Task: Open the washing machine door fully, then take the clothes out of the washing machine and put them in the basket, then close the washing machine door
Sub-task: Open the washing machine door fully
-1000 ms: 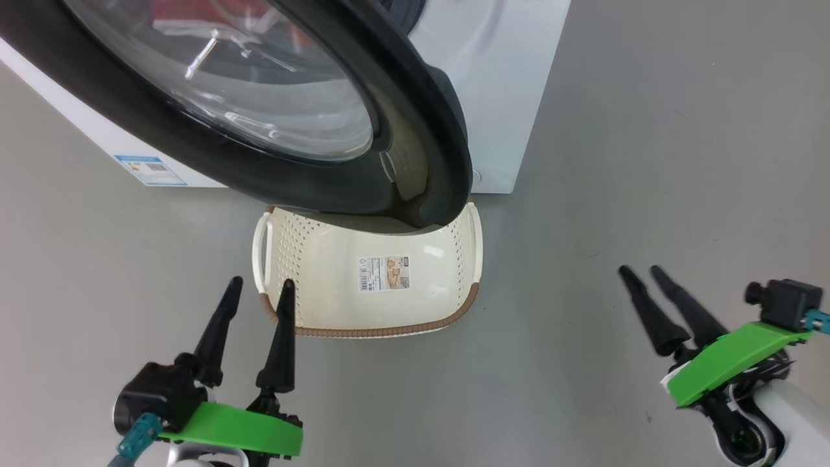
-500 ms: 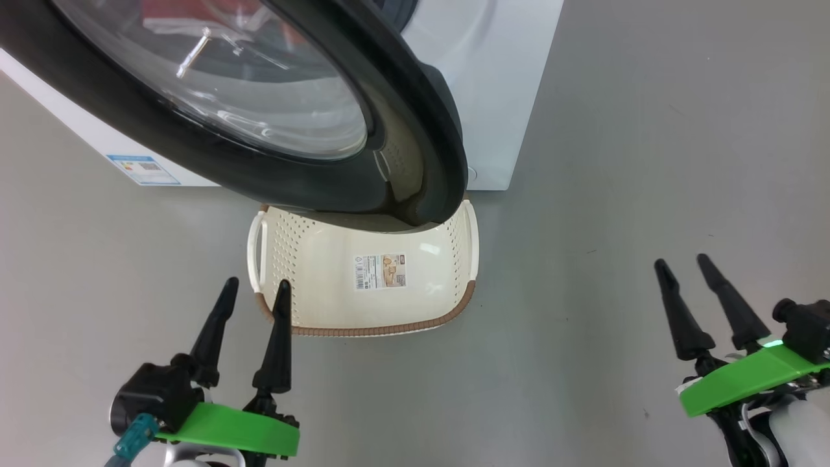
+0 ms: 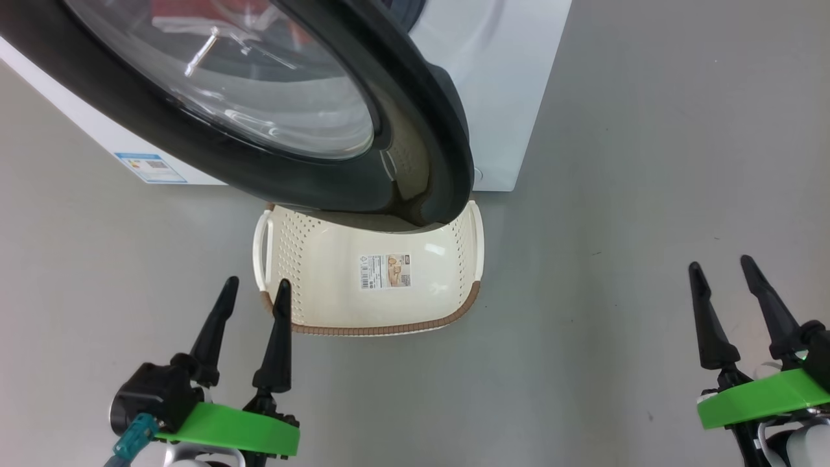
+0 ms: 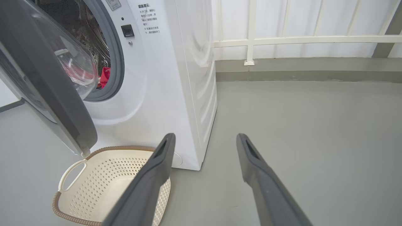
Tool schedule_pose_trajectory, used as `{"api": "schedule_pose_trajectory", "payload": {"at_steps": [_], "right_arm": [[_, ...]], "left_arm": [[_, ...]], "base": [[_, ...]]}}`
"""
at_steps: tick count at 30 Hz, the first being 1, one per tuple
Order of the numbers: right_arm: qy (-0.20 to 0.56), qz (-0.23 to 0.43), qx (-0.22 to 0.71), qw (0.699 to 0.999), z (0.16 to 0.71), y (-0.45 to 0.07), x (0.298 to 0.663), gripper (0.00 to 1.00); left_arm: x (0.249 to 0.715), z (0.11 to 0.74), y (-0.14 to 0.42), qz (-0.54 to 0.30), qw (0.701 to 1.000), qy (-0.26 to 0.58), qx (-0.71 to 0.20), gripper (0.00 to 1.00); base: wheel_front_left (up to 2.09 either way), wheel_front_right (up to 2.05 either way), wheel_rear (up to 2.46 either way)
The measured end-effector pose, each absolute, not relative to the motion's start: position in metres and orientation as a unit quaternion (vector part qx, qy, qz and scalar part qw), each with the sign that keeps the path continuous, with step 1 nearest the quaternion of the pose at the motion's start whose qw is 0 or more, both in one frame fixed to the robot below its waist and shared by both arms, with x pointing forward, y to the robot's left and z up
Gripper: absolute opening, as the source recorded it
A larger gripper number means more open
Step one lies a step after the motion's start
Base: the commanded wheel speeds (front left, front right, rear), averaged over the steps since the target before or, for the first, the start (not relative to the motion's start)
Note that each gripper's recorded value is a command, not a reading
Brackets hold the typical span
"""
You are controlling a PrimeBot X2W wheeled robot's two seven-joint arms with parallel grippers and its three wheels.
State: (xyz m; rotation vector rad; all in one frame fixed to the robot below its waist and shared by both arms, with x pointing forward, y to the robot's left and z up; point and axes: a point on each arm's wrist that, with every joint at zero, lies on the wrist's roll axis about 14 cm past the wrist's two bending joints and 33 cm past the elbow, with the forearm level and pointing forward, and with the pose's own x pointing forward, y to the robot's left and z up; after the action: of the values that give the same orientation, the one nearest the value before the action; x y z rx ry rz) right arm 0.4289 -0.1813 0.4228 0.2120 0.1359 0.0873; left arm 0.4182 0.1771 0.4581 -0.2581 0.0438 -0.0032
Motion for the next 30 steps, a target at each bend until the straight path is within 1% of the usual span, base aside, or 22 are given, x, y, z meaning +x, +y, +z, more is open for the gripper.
{"api": "schedule_pose_trajectory", "payload": {"at_steps": [14, 30], "right_arm": [[0.082, 0.023, 0.094, 0.992, 0.414, -0.187, 0.417, 1.0], [0.078, 0.03, 0.094, 0.992, 0.416, -0.182, 0.417, 1.0]], "left_arm": [[0.419, 0.461, 0.177, -0.002, 0.992, 0.018, -0.129, 1.0], [0.42, 0.461, 0.176, -0.005, 0.992, 0.018, -0.126, 1.0]], "base": [[0.0, 0.0, 0.0], [0.0, 0.0, 0.0]]}}
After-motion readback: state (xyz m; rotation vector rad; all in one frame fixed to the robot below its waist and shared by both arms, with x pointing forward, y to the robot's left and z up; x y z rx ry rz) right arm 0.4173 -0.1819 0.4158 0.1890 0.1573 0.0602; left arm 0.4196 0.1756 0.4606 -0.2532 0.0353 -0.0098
